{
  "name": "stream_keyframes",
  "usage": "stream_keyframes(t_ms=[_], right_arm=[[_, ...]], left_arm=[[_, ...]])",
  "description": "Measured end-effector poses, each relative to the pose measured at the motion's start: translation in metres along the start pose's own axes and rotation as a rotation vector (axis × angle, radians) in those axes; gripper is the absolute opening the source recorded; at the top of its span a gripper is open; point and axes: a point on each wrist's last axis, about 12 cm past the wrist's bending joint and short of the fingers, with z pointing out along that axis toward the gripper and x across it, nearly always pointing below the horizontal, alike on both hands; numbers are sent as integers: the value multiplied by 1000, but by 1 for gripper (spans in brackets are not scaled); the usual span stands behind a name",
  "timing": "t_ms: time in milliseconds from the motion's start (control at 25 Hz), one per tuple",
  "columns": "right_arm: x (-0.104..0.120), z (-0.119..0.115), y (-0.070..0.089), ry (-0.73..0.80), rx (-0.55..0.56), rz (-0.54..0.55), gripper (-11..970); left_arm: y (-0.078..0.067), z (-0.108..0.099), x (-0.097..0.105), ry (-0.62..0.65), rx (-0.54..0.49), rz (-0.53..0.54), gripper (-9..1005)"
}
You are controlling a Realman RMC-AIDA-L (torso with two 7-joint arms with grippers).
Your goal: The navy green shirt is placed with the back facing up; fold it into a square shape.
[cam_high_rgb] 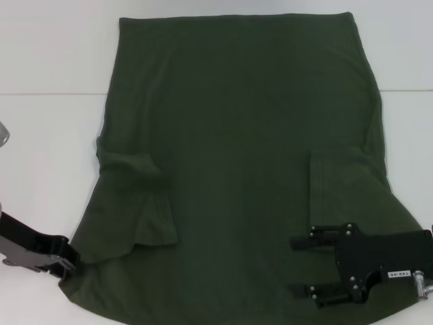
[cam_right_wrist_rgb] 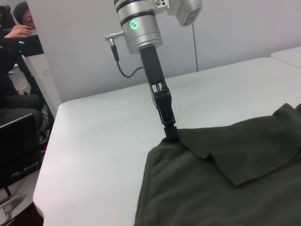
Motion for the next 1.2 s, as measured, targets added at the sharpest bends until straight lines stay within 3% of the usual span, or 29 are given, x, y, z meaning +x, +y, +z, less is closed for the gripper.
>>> stream_keyframes(t_ms=[80, 320, 720, 1200], right_arm=[[-1, -1, 0, 0, 0, 1, 827], [-2, -1, 0, 0, -1, 11, 826], [-2, -2, -1, 0, 1, 10, 825], [-1, -3, -1, 3, 8, 8, 824]], left_arm=[[-1, 1, 0, 3, -4, 6, 351], [-6, 0, -3, -5, -44, 49, 152], [-10, -2, -4, -7, -85, 72, 76], [-19, -12, -7, -56, 116, 27, 37]])
